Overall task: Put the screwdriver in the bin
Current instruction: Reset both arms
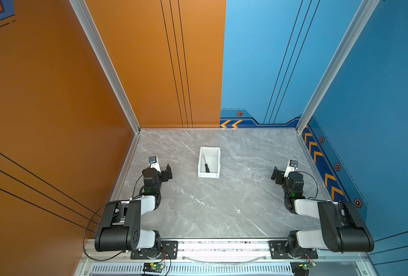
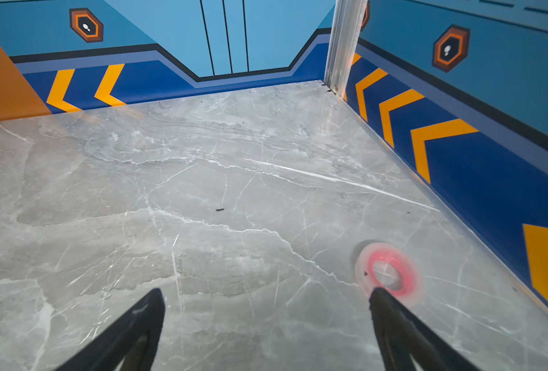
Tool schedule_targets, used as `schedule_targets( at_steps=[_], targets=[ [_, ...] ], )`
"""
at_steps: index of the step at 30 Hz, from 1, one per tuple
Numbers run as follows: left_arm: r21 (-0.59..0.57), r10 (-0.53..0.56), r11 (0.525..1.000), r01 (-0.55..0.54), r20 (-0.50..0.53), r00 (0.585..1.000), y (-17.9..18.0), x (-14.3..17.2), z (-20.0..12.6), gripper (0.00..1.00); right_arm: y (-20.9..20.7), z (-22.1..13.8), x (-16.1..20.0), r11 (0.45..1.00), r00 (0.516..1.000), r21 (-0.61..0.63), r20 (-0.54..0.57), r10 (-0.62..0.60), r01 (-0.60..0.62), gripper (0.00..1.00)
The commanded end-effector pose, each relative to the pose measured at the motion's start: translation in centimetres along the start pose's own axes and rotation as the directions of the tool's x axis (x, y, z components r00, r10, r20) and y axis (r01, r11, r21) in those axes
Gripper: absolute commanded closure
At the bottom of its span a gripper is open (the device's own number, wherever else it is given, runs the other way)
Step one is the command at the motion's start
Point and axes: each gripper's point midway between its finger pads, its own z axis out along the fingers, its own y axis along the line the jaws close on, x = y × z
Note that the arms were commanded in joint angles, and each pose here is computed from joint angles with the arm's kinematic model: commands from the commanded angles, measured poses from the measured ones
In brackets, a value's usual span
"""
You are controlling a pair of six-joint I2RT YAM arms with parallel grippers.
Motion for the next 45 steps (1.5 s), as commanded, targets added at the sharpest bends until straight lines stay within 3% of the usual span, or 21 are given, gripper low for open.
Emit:
schedule_targets(
  at_steps=[1,4,8,20,45],
  targets=[
    [-0.011,-0.019,1.000,0.019,0.026,0.999,0.3,-0.4,0.6,0.02,1.8,0.9,-1.4,0.994,0.995,-0.106,0.098,0.027,-0.017,0.00],
    [0.023,0.017,1.000,-0.018,0.024,1.000,-0.7,-0.1,0.6,0.02,2.2,1.4,-1.0,0.992,1.000,-0.123,0.031,0.001,0.003,0.00],
    [0.055,0.052,0.997,-0.058,0.103,0.993,-1.8,0.5,0.8,0.02,3.4,2.1,-0.9,0.985,0.999,-0.169,-0.007,-0.038,0.036,0.00],
    [0.078,0.100,0.992,-0.100,0.002,0.995,-2.8,1.1,2.1,0.02,3.4,2.1,-1.0,0.988,0.999,-0.145,0.002,-0.048,0.048,0.00],
    [0.077,0.098,0.992,-0.098,0.003,0.995,-2.8,1.1,2.0,0.02,3.3,2.2,-1.0,0.989,0.999,-0.142,0.000,-0.044,0.044,0.00]
  ],
)
